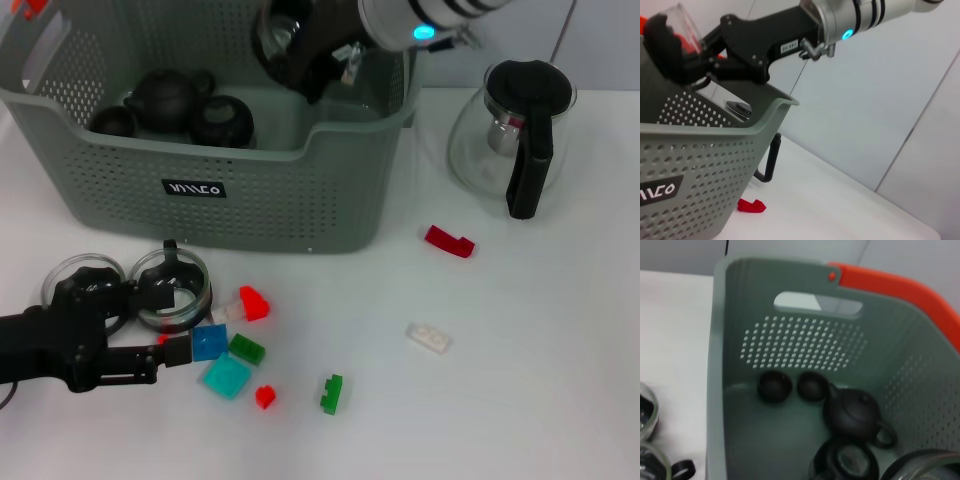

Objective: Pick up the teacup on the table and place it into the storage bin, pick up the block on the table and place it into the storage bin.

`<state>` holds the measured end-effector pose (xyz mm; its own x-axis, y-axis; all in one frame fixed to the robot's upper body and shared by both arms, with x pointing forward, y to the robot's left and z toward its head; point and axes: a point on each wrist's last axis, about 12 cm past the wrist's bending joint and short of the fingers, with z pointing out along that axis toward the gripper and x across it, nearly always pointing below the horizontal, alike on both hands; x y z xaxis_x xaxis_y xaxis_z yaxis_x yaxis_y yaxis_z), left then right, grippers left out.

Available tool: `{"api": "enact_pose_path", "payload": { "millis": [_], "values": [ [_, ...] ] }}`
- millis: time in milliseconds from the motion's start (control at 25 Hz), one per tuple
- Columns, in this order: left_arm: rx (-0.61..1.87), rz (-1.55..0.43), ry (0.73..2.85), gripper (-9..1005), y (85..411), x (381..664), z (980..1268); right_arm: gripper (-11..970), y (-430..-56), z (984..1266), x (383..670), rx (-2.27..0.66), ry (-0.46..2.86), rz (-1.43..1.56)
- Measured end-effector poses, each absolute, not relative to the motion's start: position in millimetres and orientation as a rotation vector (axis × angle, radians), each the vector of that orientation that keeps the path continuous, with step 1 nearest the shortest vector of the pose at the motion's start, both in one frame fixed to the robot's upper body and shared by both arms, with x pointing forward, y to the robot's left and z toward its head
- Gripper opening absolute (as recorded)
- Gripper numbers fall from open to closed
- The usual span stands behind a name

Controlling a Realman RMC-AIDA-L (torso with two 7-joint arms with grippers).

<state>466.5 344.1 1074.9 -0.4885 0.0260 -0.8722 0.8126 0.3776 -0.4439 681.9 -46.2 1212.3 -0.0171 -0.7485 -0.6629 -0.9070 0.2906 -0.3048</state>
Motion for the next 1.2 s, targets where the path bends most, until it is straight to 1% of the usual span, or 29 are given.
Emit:
{"api": "enact_pose_path", "payload": {
  "millis": [320,640,1200],
  "values": [
    [0.737,-1.197,1.808,876,343,467,1075,50,-52,1196,680,-1.494,1.842,0.259],
    [0.737,-1.200,1.807,874,342,467,1074,50,-55,1197,683,-1.474,1.839,0.248],
    [0.733,-1.199,1.806,872,342,466,1074,49,-58,1190,685,-1.466,1.847,0.201]
  ]
}}
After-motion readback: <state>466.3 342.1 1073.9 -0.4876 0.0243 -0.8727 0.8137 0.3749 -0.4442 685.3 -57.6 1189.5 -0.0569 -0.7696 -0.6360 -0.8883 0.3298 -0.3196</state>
